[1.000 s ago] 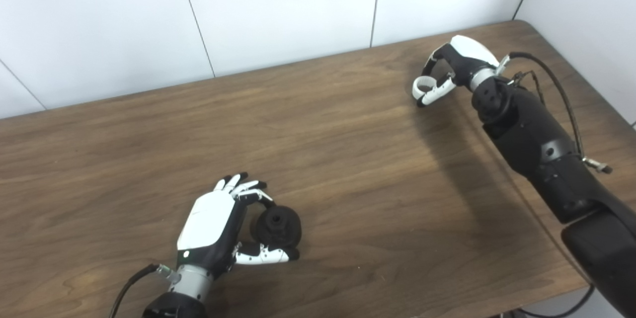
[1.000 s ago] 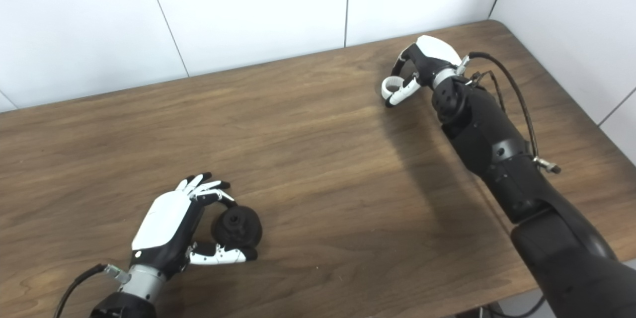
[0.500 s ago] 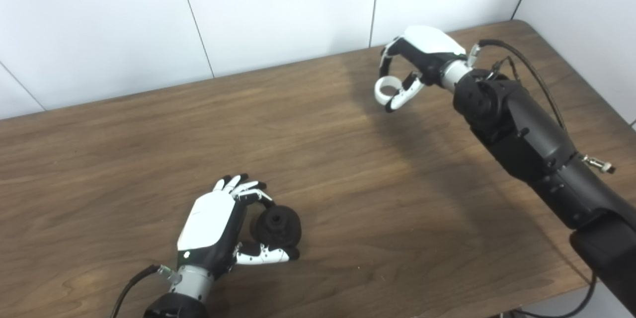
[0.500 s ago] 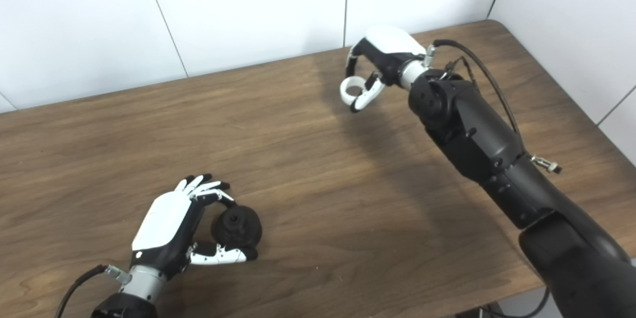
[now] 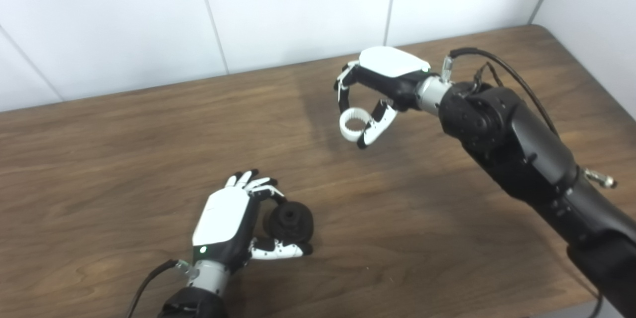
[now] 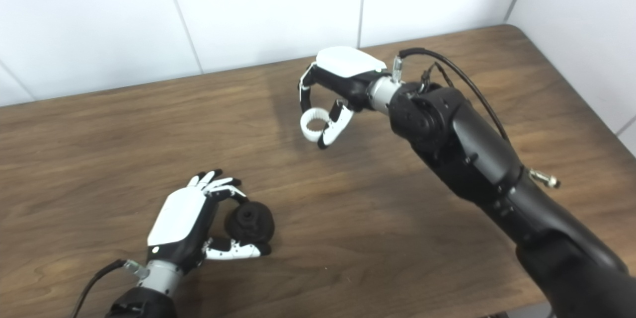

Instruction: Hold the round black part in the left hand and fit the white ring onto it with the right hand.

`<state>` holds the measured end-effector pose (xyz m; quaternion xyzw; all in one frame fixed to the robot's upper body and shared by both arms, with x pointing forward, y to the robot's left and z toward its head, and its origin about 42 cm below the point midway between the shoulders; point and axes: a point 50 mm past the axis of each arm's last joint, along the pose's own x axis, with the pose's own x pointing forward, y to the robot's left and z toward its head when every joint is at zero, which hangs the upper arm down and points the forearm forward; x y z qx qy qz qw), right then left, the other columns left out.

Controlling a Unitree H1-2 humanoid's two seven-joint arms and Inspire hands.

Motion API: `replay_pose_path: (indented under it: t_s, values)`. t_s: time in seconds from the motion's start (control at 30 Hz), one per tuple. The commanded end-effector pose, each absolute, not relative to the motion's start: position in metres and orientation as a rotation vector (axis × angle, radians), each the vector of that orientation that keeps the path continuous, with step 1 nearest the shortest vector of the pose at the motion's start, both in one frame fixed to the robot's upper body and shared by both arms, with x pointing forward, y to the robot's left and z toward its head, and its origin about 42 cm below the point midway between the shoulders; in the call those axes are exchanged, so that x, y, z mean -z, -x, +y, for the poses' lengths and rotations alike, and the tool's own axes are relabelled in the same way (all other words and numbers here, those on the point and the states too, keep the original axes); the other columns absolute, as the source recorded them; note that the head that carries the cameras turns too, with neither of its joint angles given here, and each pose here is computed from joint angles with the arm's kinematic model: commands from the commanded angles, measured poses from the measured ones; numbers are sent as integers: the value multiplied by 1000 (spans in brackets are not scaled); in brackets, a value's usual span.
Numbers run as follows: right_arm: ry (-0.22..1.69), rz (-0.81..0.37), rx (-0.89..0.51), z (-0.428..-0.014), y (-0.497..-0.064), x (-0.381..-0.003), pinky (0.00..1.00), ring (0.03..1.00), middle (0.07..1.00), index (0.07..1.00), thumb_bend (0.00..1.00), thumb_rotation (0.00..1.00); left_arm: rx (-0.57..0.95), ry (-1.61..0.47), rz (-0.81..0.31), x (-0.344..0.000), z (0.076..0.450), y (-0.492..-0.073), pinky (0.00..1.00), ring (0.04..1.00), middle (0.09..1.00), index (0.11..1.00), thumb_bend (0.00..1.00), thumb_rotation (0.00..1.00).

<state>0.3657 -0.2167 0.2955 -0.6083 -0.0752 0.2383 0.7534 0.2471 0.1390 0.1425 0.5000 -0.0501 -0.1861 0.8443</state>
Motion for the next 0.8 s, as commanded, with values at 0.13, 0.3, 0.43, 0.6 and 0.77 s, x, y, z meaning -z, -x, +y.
replay_pose_path:
  t_s: [0.13, 0.3, 0.43, 0.6, 0.77]
  values:
    - [1337, -287, -582, -197, -353, -312, 818, 924, 810, 484, 523, 134, 455, -1093, 16, -121, 136, -240, 1000, 953, 834, 484, 522, 56]
    - [1311, -295, -624, -184, -344, -305, 867, 949, 829, 485, 523, 134, 452, -1099, 13, -118, 133, -240, 1000, 950, 831, 484, 521, 56]
    - [1295, -326, -645, -175, -337, -303, 883, 961, 829, 485, 523, 134, 446, -1090, 13, -117, 131, -240, 1000, 954, 831, 484, 522, 55]
    - [1279, -381, -677, -165, -328, -305, 910, 960, 827, 484, 523, 133, 448, -1085, 15, -117, 128, -241, 1000, 956, 836, 484, 522, 56]
    - [1267, -432, -701, -160, -321, -305, 923, 952, 814, 485, 522, 136, 452, -1084, 18, -117, 125, -243, 1000, 959, 841, 484, 521, 57]
